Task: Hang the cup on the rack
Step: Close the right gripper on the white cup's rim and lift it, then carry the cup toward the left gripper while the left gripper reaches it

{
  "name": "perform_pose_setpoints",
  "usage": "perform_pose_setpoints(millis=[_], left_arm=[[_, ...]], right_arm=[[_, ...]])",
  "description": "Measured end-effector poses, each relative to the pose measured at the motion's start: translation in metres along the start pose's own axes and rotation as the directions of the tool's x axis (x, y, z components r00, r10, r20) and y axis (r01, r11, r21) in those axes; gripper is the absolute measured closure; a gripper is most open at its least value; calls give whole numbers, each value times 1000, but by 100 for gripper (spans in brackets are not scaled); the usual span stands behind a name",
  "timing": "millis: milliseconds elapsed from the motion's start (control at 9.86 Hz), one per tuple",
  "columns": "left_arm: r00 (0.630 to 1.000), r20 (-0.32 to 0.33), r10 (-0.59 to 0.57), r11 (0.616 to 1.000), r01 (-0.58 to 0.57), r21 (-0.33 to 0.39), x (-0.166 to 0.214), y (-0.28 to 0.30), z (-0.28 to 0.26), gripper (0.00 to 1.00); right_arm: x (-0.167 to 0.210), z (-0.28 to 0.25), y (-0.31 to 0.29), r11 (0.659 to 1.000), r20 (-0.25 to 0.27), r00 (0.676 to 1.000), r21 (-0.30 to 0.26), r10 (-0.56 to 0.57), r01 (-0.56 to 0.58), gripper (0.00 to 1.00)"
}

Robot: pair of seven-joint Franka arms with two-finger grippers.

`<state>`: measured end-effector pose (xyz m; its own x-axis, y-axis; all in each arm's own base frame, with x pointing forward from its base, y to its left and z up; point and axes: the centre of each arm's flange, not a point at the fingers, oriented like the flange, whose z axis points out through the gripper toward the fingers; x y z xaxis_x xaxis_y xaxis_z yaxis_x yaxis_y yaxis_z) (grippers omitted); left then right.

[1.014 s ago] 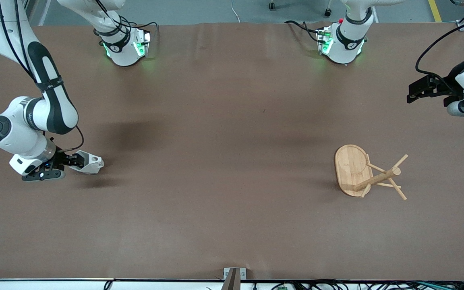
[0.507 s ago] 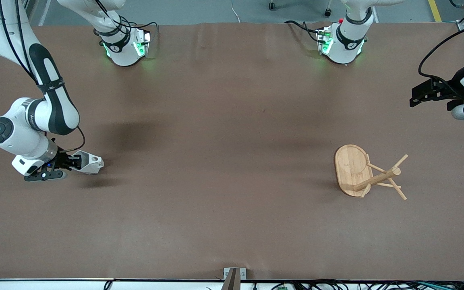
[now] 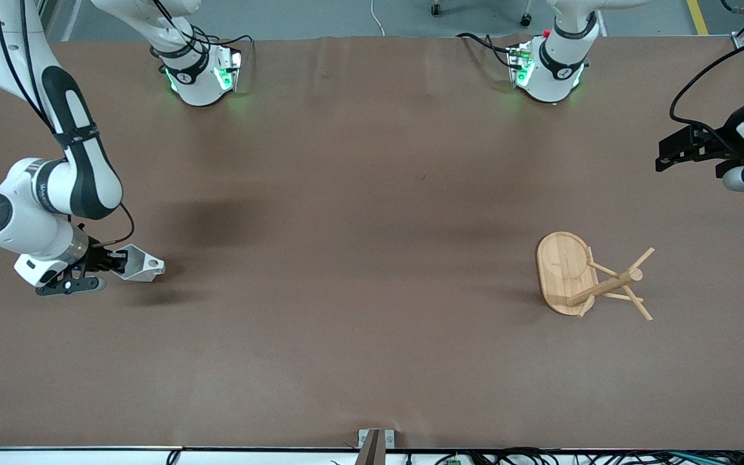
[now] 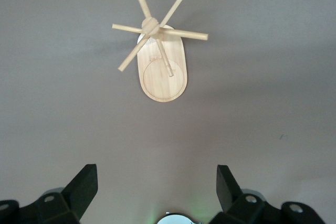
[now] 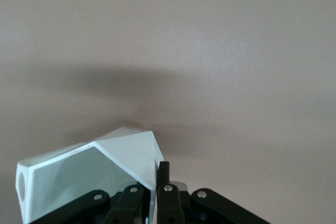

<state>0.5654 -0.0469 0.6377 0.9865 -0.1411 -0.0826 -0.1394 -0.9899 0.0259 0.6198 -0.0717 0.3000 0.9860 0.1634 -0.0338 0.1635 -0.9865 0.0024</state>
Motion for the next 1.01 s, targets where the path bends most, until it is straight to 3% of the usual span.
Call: perform_pose_setpoints(millis=[101, 203, 406, 710, 1014], left_arm=[[1000, -3, 16, 1000, -16, 1, 0, 9, -1, 0], [999, -3, 39, 999, -39, 1, 1, 22, -1, 0], [993, 5, 121, 993, -121, 1, 1, 77, 3, 0], [940, -23, 341, 940, -341, -28, -11, 208, 13, 0], [824, -185, 535, 829, -555, -72, -50, 348, 9, 0]], right_arm=[[11, -45, -14, 998, 9, 1000, 58, 6, -6, 93], [17, -91, -29, 987, 10, 1000, 159, 25, -26, 93], [18, -144, -51, 933, 2, 999, 357, 53, -50, 93], [26, -145, -129, 776, 8, 1000, 631, 26, -25, 93], [22, -122, -221, 567, -9, 999, 823, -52, 37, 93]])
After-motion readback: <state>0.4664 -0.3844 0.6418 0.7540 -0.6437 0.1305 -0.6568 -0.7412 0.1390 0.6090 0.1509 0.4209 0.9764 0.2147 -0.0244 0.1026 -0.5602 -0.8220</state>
